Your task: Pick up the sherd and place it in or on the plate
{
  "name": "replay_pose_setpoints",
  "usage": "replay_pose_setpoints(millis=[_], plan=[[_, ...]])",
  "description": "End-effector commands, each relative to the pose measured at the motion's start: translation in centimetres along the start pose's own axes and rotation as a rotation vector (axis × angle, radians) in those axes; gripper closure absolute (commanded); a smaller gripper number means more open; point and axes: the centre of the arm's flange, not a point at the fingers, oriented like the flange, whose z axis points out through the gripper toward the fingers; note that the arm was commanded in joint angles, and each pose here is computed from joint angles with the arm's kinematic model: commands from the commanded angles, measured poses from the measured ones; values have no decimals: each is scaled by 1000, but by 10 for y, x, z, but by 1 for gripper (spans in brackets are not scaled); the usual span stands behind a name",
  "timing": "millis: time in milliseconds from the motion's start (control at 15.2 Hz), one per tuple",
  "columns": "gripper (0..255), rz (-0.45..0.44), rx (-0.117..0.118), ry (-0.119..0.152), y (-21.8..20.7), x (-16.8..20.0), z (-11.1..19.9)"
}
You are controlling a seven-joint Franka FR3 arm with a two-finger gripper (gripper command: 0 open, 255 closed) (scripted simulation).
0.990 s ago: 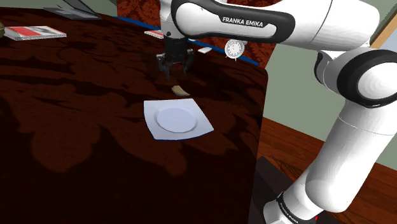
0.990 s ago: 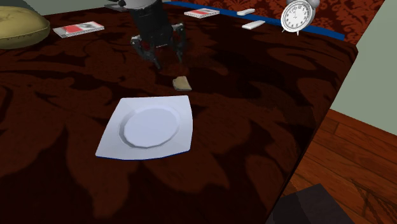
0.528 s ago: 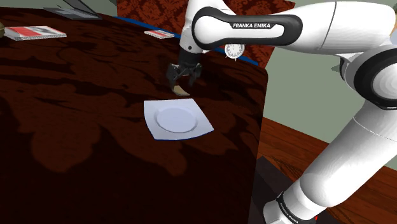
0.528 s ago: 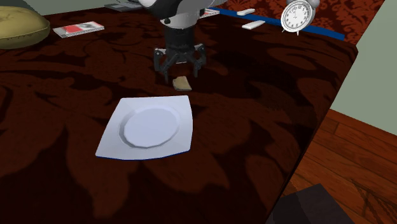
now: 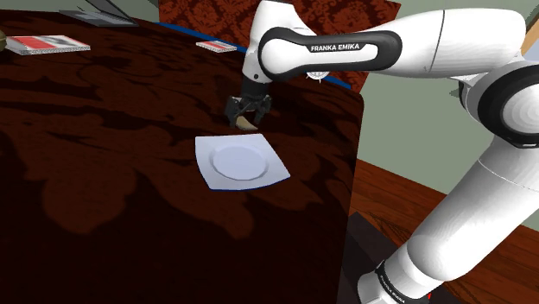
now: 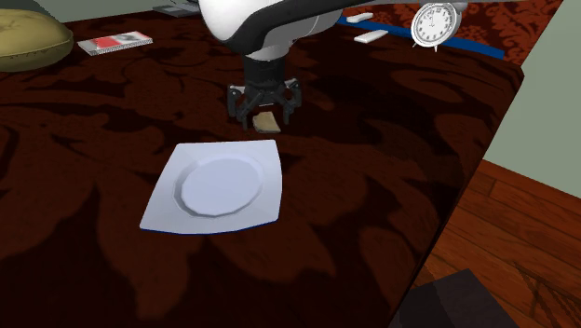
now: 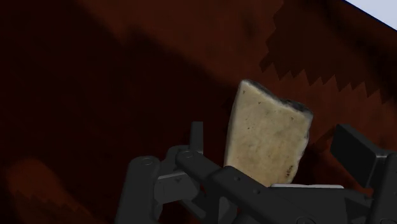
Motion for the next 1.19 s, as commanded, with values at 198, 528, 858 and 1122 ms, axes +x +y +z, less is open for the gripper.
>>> replay_pose_setpoints(millis=[198,528,858,1122], plan=[[0,0,0,0,0,0,0],[255,0,0,0,0,0,1],[255,0,0,0,0,0,1],[255,0,0,0,0,2,-20]])
